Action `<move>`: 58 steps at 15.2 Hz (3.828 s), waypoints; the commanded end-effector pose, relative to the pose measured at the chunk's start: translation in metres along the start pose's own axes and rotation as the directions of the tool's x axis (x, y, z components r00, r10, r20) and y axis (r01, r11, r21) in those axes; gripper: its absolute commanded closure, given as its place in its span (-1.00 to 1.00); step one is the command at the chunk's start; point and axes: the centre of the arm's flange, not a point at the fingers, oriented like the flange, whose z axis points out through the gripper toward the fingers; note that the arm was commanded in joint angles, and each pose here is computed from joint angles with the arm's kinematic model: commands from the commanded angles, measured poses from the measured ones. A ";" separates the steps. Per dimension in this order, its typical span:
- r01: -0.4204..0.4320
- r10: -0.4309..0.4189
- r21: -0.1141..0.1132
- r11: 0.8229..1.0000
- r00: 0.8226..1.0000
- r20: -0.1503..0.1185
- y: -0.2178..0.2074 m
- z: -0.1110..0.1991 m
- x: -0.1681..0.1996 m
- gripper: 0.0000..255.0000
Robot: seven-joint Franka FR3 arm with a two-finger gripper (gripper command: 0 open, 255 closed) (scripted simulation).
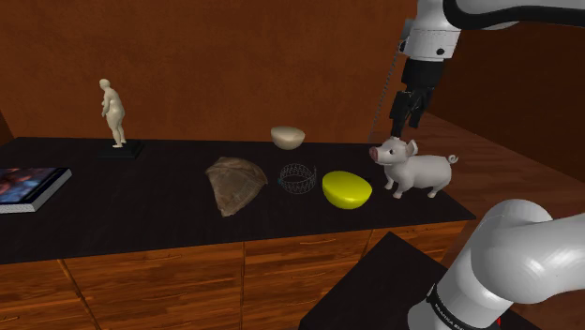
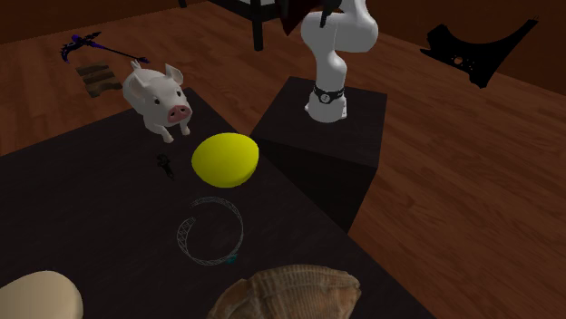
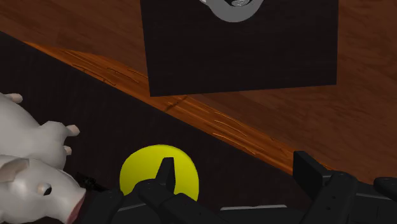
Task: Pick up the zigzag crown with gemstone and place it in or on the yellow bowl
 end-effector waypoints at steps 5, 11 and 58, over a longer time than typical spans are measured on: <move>0.006 -0.006 -0.006 1.000 1.000 -0.002 -0.003 0.034 0.040 -1.00; 0.016 -0.016 -0.016 1.000 1.000 -0.005 -0.007 0.084 0.101 -1.00; 0.065 -0.066 -0.067 0.996 0.998 -0.017 -0.027 0.385 0.419 -1.00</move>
